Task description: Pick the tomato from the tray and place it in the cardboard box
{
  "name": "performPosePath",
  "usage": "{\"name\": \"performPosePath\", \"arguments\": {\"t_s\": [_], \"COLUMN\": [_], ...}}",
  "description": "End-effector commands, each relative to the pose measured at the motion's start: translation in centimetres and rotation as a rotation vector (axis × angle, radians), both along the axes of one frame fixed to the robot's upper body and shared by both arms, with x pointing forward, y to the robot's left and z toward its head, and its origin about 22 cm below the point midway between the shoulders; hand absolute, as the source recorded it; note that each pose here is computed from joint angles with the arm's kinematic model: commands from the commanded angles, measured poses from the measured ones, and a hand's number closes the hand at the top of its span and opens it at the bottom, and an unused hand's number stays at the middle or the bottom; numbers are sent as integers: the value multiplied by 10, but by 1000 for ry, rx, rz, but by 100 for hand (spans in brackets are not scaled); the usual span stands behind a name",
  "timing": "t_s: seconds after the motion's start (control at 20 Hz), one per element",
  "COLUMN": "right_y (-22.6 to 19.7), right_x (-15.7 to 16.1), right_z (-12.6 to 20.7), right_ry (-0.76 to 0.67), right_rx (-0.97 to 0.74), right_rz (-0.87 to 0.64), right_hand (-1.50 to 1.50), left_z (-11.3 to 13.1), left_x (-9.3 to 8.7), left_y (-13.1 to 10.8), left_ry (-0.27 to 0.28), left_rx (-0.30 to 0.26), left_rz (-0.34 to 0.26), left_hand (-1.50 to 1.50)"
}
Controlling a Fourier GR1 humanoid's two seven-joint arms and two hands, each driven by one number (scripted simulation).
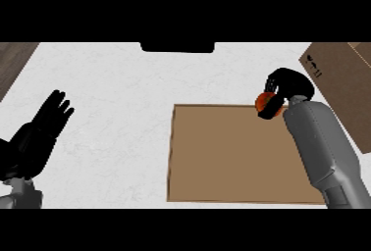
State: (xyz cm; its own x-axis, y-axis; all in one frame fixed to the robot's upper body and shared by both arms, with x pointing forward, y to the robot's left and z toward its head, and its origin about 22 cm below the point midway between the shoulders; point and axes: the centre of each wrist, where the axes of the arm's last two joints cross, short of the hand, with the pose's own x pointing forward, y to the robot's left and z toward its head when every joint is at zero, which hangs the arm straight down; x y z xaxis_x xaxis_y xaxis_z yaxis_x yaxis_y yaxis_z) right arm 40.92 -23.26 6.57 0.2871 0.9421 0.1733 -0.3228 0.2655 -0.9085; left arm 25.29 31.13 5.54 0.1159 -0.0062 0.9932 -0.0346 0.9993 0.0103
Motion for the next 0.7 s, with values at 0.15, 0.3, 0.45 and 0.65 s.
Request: {"name": "performPosePath", "arguments": {"t_s": [0.15,0.3,0.45,0.65], "right_y": [-6,16,27,48], "right_x": [37,32,36,31], "right_z": [47,62,106,163], "right_ry": [-146,-241,-353,-508], "right_rx": [-50,-66,-70,-81], "right_rz": [-55,-29,-29,-93], "right_hand": [150,150,150,150], "left_z": [-1,6,10,-5], "left_x": [5,-5,0,-8], "left_y": [-3,-6,9,10], "left_ry": [8,8,14,16], "left_rx": [-4,-11,2,-12], "left_rz": [8,17,8,22], "left_hand": [0,0,0,0]}}
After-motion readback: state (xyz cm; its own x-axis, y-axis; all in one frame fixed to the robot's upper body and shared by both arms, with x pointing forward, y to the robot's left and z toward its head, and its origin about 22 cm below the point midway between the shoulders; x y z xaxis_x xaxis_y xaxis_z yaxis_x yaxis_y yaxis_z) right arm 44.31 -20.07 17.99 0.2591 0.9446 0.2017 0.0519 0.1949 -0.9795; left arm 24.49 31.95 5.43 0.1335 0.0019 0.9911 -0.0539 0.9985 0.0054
